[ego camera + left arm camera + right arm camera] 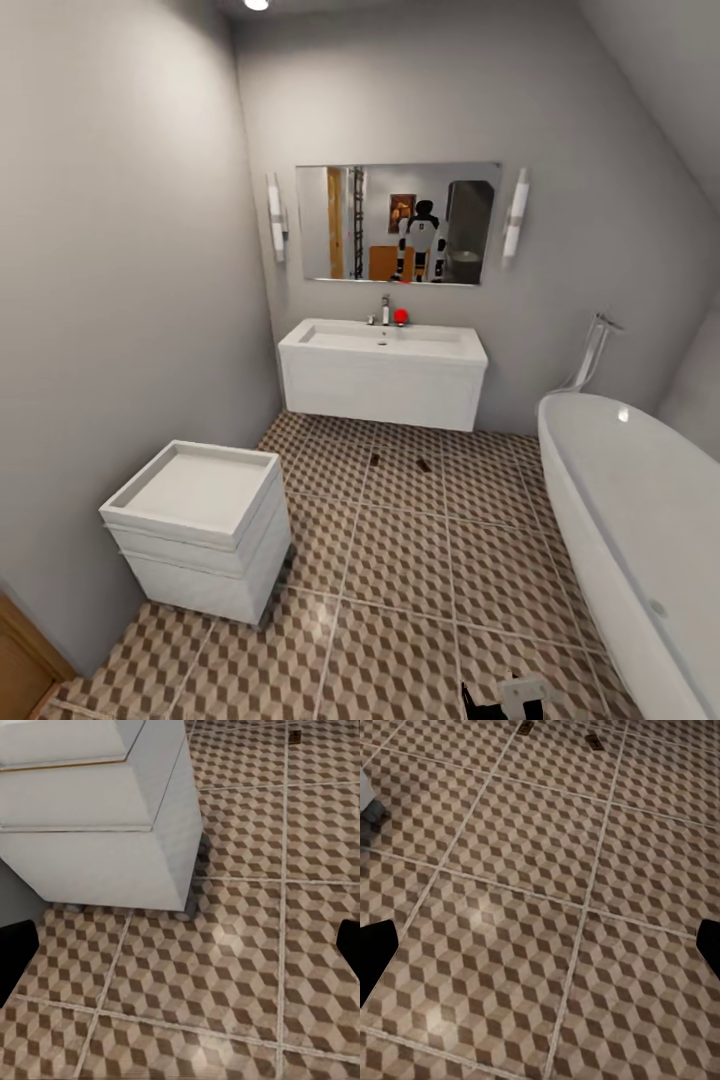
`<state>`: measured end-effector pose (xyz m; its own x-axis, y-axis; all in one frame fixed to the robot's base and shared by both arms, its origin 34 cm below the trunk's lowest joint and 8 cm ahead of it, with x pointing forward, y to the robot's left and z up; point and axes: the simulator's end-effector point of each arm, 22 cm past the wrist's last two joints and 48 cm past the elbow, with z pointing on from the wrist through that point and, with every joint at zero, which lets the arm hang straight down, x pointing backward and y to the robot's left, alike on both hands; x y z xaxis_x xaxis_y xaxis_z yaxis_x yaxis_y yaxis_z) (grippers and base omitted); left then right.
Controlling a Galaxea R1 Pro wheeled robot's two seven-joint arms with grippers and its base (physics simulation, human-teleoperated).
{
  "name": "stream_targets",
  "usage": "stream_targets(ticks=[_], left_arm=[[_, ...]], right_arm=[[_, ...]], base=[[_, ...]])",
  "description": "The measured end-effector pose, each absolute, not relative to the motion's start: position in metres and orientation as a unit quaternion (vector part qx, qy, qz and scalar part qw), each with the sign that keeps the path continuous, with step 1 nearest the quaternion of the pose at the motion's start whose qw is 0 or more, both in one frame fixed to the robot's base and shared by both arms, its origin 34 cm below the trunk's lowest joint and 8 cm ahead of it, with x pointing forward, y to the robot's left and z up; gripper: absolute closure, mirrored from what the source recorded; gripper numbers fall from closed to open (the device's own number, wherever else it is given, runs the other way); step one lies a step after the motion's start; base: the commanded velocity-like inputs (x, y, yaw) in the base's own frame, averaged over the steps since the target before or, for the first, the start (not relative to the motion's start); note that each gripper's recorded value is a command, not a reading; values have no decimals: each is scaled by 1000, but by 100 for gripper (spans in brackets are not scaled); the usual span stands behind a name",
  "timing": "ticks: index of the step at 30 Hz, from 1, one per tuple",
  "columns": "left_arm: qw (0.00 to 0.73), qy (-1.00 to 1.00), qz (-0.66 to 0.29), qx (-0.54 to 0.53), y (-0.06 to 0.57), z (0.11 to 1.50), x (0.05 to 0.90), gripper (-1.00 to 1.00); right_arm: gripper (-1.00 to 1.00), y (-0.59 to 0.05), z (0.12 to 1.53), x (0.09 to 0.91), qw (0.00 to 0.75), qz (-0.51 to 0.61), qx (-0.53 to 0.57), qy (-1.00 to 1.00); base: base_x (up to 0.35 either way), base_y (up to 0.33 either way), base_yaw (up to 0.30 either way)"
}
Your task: Take the four mousetraps from the cabinet in the bathroom and place them on the bathroom floor. Make sure all four end up on the same floor surface, and ensure that at least two of them are either under or directly next to the same bathroom sink.
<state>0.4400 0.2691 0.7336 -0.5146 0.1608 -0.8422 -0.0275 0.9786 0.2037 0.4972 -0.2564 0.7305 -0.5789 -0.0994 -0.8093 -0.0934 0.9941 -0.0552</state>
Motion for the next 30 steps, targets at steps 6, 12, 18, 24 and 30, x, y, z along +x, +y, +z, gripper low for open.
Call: stream_targets(ticks=[6,12,18,24,30], left_arm=[[490,865,96,39,269,733,440,-100],[483,869,97,40,270,730,438,-100],[480,871,98,41,270,729,437,-100],[479,871,97,41,269,728,436,-100],[479,871,97,41,269,728,436,-100]], right_arm=[[-100,-256,731,498,456,-3,-54,888],[-100,-256,731,498,456,-3,-54,888],[-100,-256,731,498,456,-3,-54,888],[-100,-256,731,497,456,-3,-54,888],[-100,-256,731,497,456,-3,-54,888]], base=[[0,0,286],[0,0,286],[0,0,286],[0,0,286],[0,0,286]])
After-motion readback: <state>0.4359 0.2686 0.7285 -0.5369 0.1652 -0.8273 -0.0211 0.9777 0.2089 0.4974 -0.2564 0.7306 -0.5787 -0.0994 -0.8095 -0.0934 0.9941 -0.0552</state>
